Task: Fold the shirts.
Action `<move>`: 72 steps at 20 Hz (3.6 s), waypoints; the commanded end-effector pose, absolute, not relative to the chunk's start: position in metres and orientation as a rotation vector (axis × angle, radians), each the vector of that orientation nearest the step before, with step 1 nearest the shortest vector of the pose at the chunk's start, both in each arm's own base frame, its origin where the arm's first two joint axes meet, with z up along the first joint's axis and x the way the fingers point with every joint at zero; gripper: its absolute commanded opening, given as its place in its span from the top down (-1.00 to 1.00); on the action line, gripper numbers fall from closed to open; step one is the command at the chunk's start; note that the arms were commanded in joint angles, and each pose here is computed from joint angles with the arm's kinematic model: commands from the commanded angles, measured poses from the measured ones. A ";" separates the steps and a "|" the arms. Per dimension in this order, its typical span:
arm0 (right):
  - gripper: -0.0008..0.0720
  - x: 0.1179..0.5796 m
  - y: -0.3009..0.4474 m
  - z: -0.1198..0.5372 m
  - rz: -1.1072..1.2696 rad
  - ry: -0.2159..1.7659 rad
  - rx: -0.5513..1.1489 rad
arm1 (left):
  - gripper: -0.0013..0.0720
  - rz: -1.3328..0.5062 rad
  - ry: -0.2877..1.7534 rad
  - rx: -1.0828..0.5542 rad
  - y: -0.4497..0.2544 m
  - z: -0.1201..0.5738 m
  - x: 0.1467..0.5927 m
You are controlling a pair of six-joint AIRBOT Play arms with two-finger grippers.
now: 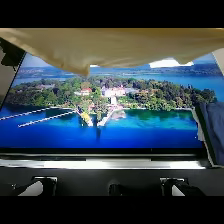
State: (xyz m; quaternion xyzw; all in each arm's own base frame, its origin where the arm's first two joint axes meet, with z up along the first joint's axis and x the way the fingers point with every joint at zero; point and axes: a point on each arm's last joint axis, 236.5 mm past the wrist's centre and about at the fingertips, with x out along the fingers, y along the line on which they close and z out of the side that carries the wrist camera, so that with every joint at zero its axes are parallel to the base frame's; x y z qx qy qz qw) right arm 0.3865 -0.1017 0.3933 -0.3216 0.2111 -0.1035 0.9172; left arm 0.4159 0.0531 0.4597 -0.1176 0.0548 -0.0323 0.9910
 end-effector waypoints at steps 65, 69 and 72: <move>-0.54 0.317 -0.044 -0.056 0.424 1.559 0.197 | 0.90 -0.180 1.628 -0.757 -0.046 -0.113 0.277; -0.56 0.342 -0.004 -0.083 0.476 1.492 0.303 | 0.90 -0.189 1.591 -0.735 -0.044 -0.103 0.281; -0.53 0.360 -0.001 -0.097 0.449 1.447 0.362 | 0.90 -0.210 1.567 -0.707 -0.044 -0.097 0.283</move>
